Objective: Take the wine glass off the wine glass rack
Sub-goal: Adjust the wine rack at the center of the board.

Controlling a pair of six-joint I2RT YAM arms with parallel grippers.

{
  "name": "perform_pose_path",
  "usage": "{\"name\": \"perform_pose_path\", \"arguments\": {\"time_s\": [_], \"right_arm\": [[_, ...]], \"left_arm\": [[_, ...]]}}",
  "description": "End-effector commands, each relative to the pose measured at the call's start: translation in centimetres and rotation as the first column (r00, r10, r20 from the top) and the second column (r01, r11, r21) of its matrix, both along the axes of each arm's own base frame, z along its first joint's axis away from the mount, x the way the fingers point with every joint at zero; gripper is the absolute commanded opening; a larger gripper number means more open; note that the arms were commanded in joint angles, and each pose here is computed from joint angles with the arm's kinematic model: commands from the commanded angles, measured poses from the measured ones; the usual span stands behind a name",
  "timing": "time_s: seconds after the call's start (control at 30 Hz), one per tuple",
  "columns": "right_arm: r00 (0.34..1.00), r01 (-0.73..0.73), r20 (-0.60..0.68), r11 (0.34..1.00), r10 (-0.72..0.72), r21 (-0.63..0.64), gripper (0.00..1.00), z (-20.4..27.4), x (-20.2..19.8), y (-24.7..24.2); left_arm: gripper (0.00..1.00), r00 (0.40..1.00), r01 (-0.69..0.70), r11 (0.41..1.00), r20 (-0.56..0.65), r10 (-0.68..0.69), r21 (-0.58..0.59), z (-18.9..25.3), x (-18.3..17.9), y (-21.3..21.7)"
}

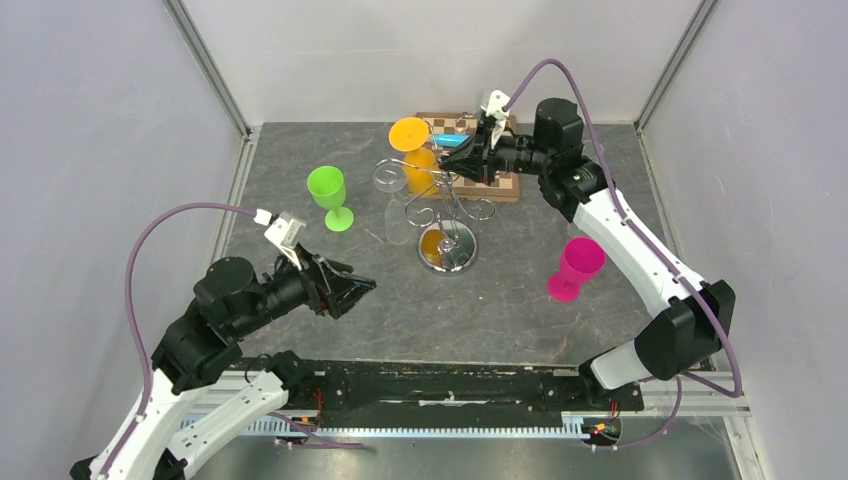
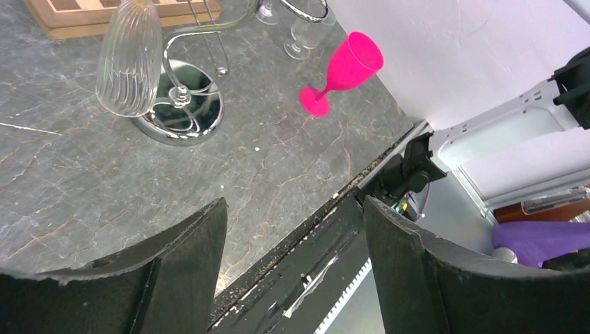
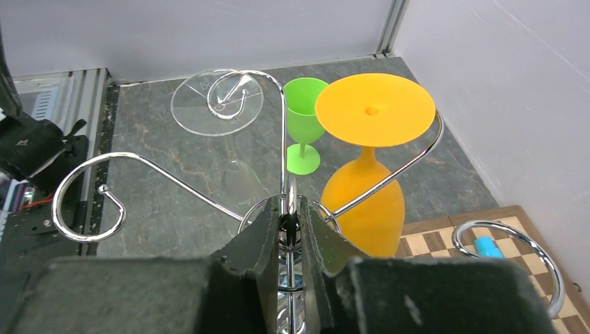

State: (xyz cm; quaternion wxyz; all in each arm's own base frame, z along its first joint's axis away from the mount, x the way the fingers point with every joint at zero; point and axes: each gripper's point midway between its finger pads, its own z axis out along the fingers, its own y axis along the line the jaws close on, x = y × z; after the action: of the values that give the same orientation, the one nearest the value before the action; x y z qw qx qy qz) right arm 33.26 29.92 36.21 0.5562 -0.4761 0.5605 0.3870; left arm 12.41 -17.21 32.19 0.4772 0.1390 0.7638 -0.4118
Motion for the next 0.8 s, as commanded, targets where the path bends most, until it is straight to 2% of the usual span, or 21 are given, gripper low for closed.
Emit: {"name": "perform_pose_path", "arguments": {"time_s": [0.0, 0.2, 0.33, 0.6, 0.77], "right_arm": [[0.975, 0.021, 0.219, 0.995, -0.042, 0.096, 0.03, 5.1, 0.3, -0.4], [0.968, 0.082, 0.228, 0.991, -0.105, 0.106, 0.10, 4.5, 1.4, -0.8], [0.962, 0.097, 0.244, 0.989, -0.122, 0.112, 0.18, 4.6, 1.7, -1.0], [0.935, 0.177, 0.282, 0.973, -0.213, 0.147, 0.45, 6.1, 2.3, -2.5], [0.915, 0.212, 0.309, 0.960, -0.261, 0.185, 0.57, 7.4, 1.6, -3.5]], "left_arm": [[0.78, 0.995, -0.092, 0.992, 0.040, 0.095, -0.082, 2.7, 1.1, 0.8], [0.78, 0.993, -0.106, 0.990, 0.034, 0.110, -0.097, 2.8, 1.7, 0.5], [0.78, 0.993, -0.114, 0.988, 0.028, 0.117, -0.102, 2.7, 2.0, 0.3], [0.78, 0.991, -0.126, 0.986, 0.037, 0.131, -0.112, 3.7, 2.6, 0.1], [0.78, 0.987, -0.143, 0.980, 0.049, 0.151, -0.137, 4.9, 3.3, -0.1]]}}
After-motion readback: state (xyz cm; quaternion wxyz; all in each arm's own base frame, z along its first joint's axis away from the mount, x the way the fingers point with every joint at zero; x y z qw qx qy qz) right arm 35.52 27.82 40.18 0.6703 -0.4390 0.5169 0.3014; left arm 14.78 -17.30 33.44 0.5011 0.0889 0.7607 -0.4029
